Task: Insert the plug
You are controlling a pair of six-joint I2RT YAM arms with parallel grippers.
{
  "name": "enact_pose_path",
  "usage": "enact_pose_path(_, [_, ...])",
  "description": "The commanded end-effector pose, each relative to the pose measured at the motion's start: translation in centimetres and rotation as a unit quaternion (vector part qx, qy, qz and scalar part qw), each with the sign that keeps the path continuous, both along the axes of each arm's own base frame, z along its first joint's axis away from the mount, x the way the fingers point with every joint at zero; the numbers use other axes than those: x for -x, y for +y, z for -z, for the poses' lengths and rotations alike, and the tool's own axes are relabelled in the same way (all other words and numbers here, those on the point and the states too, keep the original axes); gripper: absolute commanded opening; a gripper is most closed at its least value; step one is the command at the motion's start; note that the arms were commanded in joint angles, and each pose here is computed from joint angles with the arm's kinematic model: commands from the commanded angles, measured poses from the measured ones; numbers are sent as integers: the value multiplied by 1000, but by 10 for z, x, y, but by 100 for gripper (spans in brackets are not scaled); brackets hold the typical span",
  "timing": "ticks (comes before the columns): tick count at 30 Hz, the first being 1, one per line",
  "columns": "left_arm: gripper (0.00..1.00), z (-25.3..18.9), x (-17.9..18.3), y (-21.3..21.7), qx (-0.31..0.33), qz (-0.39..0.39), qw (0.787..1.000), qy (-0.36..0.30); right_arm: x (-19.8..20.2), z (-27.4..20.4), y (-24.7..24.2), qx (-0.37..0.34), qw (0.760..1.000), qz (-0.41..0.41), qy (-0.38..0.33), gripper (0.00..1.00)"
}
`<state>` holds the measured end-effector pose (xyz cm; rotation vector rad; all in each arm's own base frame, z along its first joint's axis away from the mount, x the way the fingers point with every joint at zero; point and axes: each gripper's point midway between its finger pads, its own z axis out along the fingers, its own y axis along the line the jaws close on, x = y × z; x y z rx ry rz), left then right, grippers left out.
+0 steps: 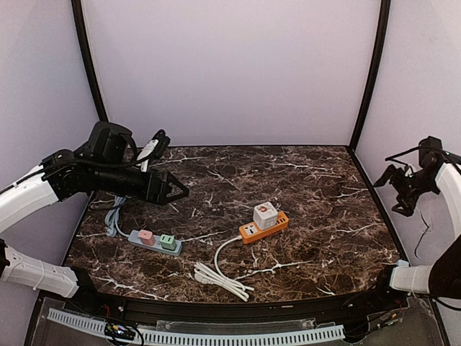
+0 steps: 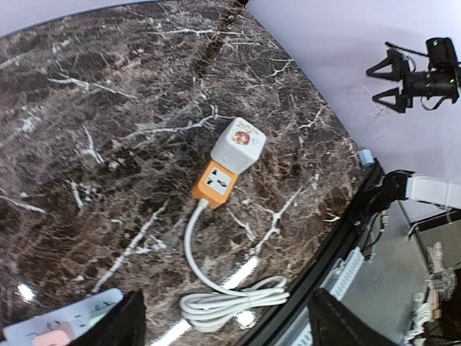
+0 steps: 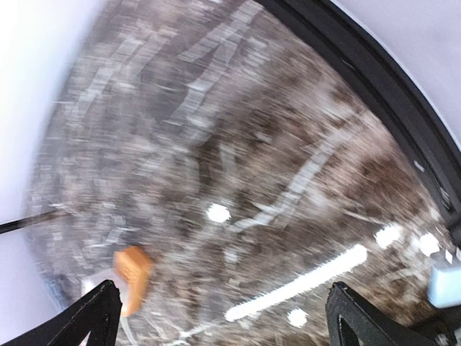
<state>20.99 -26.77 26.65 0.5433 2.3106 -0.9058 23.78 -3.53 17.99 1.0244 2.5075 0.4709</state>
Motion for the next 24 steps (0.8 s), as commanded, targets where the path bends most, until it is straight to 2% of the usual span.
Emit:
enact_pose_path(1, [85,-14,-14,32,-60,-65,995,-48,-51,-86,25,-51,977,-54,-199,99])
enact_pose_path(4, [98,-27,-22,51,-80,-108,988,-77,-61,-137,37,-63,949,-79,-299,98])
enact_pose_path(10, [99,-54,-34,80,-109,-170,971,-132,-58,-203,48,-56,896,-105,-428,99])
enact_pose_path(16, [99,-59,-36,88,-115,-182,966,-145,-53,-218,53,-54,879,-117,-459,99])
enact_pose_path(24, [99,-57,-37,91,-120,-191,963,-147,-51,-218,55,-65,874,-115,-467,99])
